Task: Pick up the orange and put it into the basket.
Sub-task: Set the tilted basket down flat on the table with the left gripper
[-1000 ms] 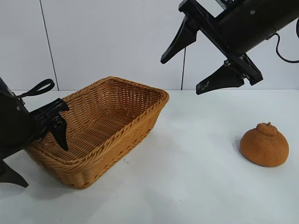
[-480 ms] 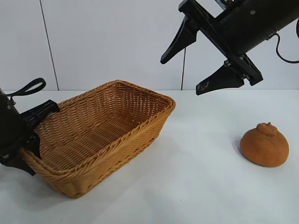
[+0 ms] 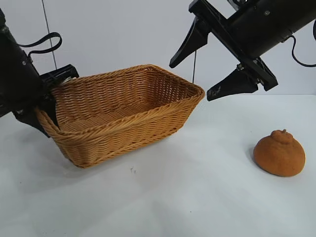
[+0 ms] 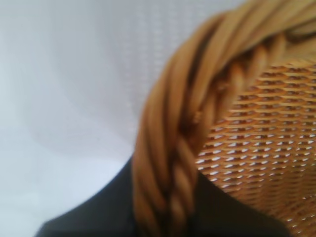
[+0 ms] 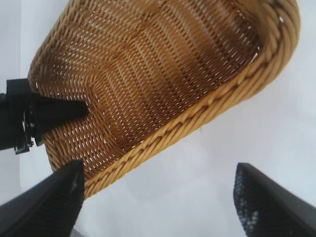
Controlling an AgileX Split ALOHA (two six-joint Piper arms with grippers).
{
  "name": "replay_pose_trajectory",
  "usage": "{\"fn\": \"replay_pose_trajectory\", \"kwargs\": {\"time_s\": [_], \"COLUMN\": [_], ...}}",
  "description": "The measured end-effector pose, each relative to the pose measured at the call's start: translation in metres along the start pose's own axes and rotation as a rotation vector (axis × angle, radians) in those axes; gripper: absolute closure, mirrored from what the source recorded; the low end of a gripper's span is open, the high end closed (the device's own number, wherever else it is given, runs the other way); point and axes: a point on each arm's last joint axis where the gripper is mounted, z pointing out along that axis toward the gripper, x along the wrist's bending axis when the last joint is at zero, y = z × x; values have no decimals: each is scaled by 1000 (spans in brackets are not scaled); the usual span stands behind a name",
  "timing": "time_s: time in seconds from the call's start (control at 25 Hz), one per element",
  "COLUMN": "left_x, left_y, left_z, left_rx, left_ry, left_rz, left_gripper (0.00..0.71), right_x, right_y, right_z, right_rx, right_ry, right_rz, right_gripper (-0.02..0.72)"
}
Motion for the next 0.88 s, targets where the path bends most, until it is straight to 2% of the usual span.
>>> {"fn": "replay_pose_trajectory", "kwargs": {"time_s": [0.24, 0.44, 0.56, 0.76, 0.88], "left_x": [-3, -4, -3, 6, 6], "left_y": [-6, -5, -2, 0, 0], "left_z": [-3, -1, 11, 46, 49], "left_rx": [84, 83, 82, 136, 135], "left_ry": [-17, -28, -35, -5, -7], "left_rz": [158, 175, 158, 135, 133], "left_gripper": [624, 624, 624, 624, 620], "right_x": [0, 0, 0, 0, 0], "right_y": [0, 0, 0, 0, 0], "right_z": [0, 0, 0, 0, 0], "right_rx": [4, 5, 5, 5, 5], "right_ry": [1, 1, 1, 1, 1], "right_rz": [0, 0, 0, 0, 0], "right_gripper": [136, 136, 136, 136, 136]}}
